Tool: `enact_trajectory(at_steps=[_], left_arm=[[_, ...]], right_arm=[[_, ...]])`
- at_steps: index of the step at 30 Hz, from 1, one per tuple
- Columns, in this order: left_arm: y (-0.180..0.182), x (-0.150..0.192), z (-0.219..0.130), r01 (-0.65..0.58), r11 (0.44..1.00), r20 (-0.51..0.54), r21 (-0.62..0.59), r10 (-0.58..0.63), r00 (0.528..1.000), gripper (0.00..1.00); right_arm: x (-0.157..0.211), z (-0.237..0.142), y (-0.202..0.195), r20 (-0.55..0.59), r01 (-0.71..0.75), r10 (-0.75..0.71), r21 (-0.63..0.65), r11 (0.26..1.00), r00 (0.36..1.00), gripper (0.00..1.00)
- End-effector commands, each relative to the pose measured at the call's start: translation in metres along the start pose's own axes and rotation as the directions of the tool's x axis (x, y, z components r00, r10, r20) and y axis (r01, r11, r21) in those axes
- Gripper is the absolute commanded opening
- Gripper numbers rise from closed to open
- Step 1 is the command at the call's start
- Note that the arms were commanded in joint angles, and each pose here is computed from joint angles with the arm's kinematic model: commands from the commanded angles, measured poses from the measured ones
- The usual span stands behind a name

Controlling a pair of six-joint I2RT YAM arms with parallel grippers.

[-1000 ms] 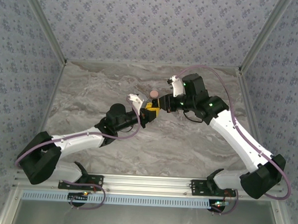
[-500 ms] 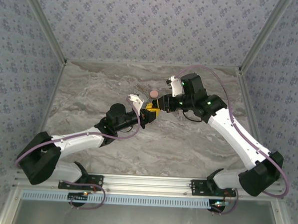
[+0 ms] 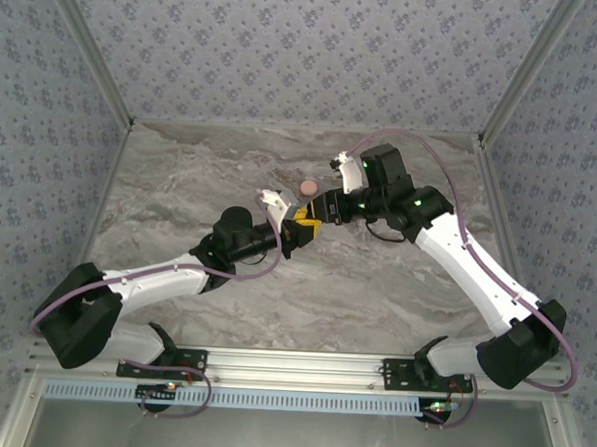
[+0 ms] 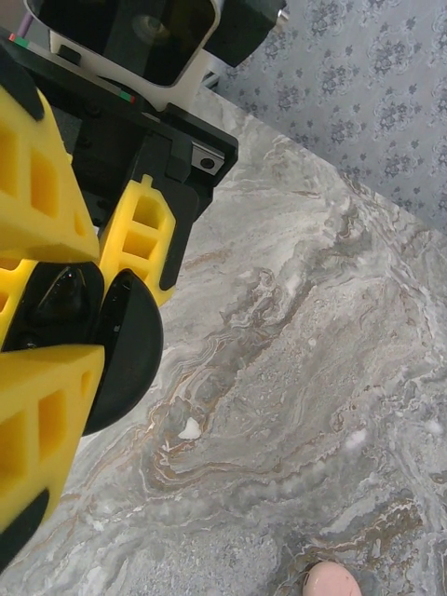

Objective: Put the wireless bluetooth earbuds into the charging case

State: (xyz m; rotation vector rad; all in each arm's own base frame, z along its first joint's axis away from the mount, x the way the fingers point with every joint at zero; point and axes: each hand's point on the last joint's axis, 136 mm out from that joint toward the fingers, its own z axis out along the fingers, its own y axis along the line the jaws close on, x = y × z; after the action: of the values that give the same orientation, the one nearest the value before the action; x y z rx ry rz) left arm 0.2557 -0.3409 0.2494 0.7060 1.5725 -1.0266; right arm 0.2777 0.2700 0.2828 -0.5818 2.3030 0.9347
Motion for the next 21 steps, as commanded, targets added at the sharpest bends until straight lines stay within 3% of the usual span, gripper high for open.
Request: enact_trajectory(at_steps=[1,7,11,21], left_arm=[[-0.015,-0.037,-0.005,-0.061,0.998,0.099,0.03,0.058,0.993,0.21],[-0.016,-0.041,-0.009,-0.071,0.997,0.108,0.028,0.068,0.992,0.21],[-0.026,-0.048,-0.011,-0.083,0.994,0.122,0.076,0.074,0.99,0.21],[-0.063,-0.082,-0.011,-0.085,0.96,0.184,0.265,0.036,0.982,0.21]], right_arm=[[-0.011,-0.024,0.004,0.063,0.026,-0.028,0.035,0.999,0.998,0.35],[-0.018,-0.046,-0.023,0.14,-0.076,0.065,0.073,0.994,0.988,0.35],[-0.011,-0.046,-0.043,0.124,-0.148,0.14,0.053,0.988,0.982,0.25],[-0.007,-0.034,-0.044,0.067,-0.177,0.19,-0.166,0.97,0.979,0.12]])
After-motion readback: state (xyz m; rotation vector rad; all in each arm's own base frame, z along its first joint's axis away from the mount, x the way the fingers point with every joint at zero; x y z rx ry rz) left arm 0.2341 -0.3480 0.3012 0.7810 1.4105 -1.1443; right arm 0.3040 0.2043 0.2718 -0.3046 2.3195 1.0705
